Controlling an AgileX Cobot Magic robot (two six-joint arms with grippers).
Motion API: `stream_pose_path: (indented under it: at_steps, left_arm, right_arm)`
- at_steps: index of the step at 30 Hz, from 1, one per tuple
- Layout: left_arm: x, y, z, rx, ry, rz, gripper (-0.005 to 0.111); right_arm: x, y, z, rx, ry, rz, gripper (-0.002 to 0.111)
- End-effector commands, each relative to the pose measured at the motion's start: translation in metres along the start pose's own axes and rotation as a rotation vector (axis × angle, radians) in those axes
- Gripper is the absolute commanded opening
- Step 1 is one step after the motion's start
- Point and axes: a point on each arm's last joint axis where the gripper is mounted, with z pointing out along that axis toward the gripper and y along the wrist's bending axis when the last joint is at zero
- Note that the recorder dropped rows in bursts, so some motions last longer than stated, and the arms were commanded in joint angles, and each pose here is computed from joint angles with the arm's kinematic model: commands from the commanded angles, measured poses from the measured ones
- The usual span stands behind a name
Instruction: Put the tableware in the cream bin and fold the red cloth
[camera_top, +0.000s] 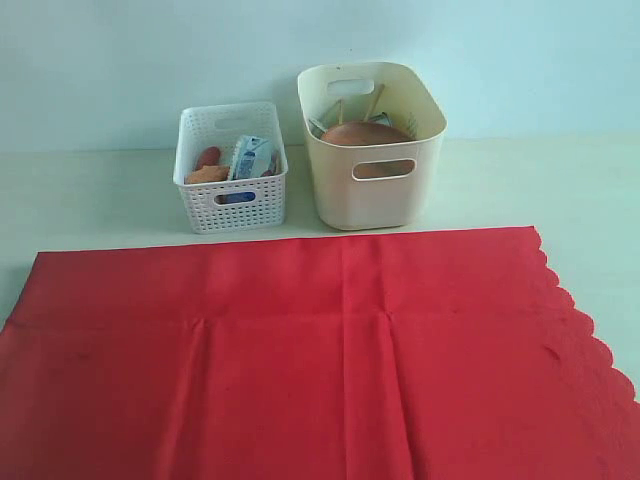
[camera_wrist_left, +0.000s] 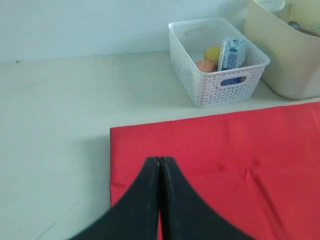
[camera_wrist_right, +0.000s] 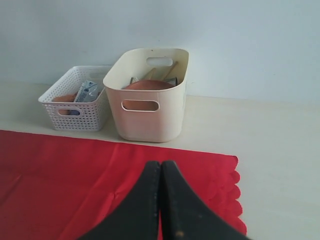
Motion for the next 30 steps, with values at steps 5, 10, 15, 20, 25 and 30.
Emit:
stream_pose_path:
  at_steps: [5, 10, 15, 20, 25, 30]
  left_arm:
    - [-0.0244, 0.0008, 0.0018, -0.004, -0.032, 0.001, 0.000]
    - [-0.0242, 0.0008, 0.0018, -0.004, -0.030, 0.001, 0.000]
    - [-0.0242, 0.0008, 0.0018, -0.004, -0.030, 0.001, 0.000]
    - [-0.0242, 0.0008, 0.0018, -0.004, -0.030, 0.001, 0.000]
    - [-0.0256, 0.0007, 0.0017, -0.002, -0.045, -0.009, 0.000]
    - [-0.0222, 0.0002, 0.0106, 0.007, 0.014, -0.043, 0.000]
  right_arm:
    - [0.0009, 0.0020, -0.0111, -0.003, -0.067, -0.019, 0.000]
    - [0.0009, 0.0021, -0.0117, -0.003, -0.071, -0.019, 0.000]
    - [0.0012, 0.0022, -0.0117, -0.004, -0.068, -0.019, 0.000]
    - [0.0017, 0.0024, -0.0117, -0.006, -0.062, -0.020, 0.000]
    - [0.0018, 0.0027, -0.0132, -0.006, -0.069, -0.021, 0.000]
    - [0.0017, 0.0034, -0.0160, -0.009, -0.087, -0.021, 0.000]
